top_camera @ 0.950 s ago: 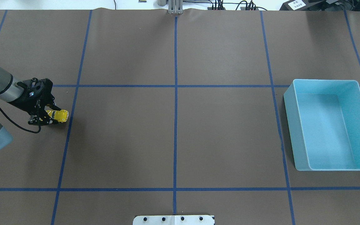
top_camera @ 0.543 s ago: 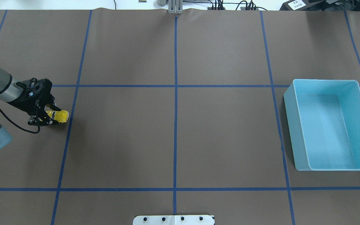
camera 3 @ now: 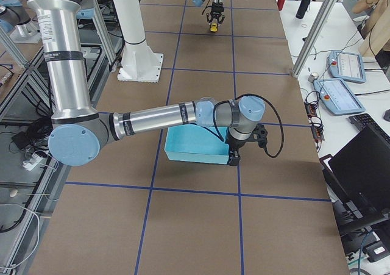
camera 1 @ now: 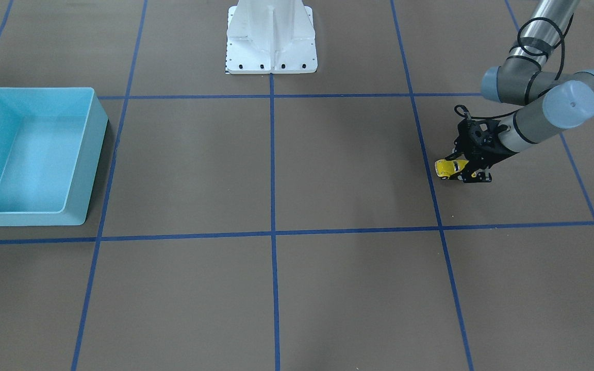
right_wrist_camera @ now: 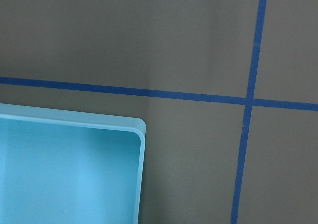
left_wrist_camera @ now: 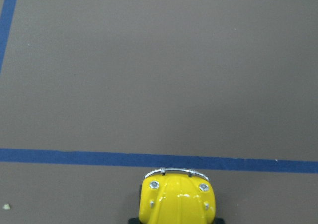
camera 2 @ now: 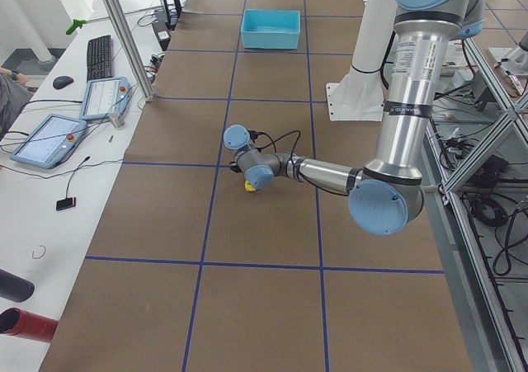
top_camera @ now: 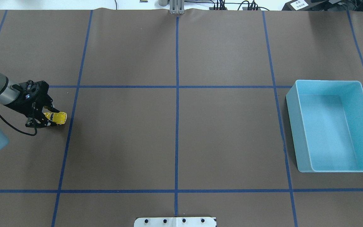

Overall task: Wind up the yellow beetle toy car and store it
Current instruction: 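Keep dragging the car backward with the left gripper to wind it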

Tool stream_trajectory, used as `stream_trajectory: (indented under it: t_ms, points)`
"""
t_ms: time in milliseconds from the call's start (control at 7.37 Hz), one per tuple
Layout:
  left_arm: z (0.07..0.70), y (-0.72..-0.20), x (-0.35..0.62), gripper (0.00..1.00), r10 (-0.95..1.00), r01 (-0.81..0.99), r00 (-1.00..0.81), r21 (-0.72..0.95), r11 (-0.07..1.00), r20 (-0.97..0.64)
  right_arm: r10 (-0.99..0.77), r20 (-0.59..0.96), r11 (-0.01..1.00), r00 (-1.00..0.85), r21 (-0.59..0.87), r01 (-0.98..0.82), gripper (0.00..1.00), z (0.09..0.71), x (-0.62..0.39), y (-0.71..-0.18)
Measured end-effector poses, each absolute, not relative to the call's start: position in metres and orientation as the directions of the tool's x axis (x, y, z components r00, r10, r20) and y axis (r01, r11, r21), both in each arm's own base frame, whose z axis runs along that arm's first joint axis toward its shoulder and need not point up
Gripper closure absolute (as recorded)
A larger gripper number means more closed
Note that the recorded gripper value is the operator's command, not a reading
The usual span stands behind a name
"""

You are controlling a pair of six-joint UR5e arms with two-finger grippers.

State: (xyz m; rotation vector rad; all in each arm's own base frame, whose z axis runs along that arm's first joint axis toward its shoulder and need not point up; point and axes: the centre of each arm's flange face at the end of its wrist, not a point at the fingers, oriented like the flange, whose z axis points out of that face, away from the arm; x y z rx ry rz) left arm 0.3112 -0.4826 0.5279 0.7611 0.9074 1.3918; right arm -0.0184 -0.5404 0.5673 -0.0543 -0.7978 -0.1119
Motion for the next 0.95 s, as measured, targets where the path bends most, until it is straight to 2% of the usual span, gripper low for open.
stream_trajectory:
  t_ms: [950]
  points:
    - [0.568, -0.462, 0.282, 1.0, 0.995, -0.454, -0.041, 0.888, 0.066, -0.095, -0.082, 0.717, 0.993, 0.692, -0.003, 0.121, 0.01, 0.567, -0.018, -0.541]
